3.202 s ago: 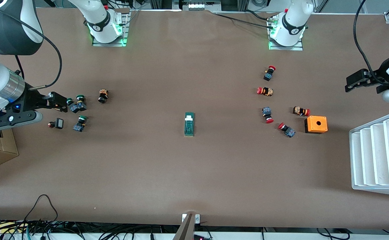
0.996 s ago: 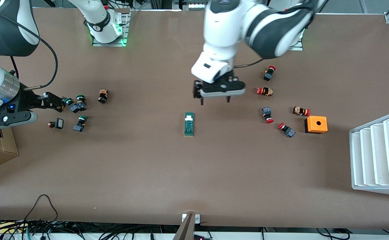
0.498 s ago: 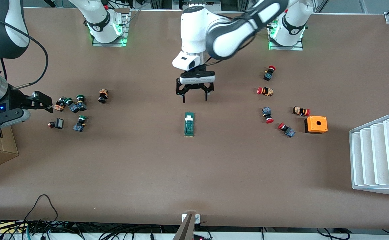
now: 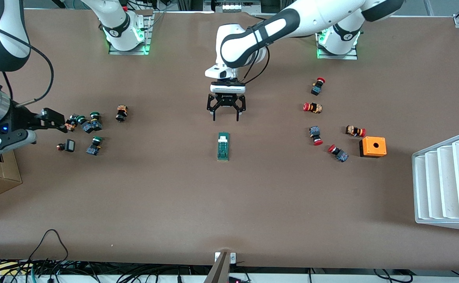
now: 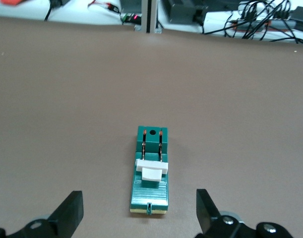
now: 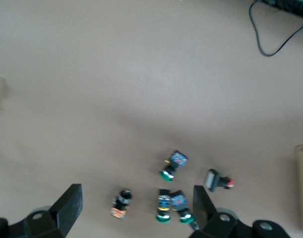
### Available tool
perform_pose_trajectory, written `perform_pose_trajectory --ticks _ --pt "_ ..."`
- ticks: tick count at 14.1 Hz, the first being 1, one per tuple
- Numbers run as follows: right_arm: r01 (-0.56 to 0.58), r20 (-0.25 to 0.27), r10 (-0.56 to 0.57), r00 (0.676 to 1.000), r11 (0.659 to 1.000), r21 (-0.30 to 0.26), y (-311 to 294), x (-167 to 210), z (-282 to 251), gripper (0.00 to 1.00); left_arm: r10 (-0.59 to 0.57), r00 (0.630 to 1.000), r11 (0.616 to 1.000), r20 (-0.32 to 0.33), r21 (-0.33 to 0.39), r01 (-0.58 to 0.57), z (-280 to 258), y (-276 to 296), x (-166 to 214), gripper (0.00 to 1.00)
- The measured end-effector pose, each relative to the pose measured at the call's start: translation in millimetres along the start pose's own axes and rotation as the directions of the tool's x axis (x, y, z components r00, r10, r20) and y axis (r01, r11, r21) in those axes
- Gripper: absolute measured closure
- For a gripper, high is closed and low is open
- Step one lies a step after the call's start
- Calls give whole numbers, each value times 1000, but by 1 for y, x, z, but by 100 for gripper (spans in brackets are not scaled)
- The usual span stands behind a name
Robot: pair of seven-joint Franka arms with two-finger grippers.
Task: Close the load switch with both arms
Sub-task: 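Lower the left gripper onto the switch base while the right gripper approaches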
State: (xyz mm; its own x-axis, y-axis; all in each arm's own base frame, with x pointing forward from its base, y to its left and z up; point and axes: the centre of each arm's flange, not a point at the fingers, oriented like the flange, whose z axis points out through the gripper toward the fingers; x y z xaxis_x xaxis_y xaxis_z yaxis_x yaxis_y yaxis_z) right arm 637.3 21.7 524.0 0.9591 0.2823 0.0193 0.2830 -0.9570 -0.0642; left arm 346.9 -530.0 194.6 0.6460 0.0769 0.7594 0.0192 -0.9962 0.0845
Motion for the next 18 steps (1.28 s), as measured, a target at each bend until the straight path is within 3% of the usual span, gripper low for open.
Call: perform_pose_trajectory --ticks 3,6,9,16,17,18 --pt "-162 22 161 987 987 17 -20 12 21 1 16 994 999 -110 -49 -21 20 -2 -32 0" --pt "-341 35 340 940 939 41 -64 31 48 1 16 989 999 -148 -48 -23 43 -5 -58 0" --pt "-510 55 507 860 856 87 -114 50 78 1 19 983 999 -183 -46 -28 60 -2 -69 0" --pt "-777 65 775 629 624 81 -217 74 149 3 33 976 998 -216 -49 -44 81 -3 -81 0" --pt "-801 64 799 598 593 84 -235 76 160 3 35 975 998 -219 -47 -46 80 -3 -82 4" --pt "-818 63 817 573 568 87 -253 76 171 8 36 975 998 -221 -46 -48 81 -3 -82 4"
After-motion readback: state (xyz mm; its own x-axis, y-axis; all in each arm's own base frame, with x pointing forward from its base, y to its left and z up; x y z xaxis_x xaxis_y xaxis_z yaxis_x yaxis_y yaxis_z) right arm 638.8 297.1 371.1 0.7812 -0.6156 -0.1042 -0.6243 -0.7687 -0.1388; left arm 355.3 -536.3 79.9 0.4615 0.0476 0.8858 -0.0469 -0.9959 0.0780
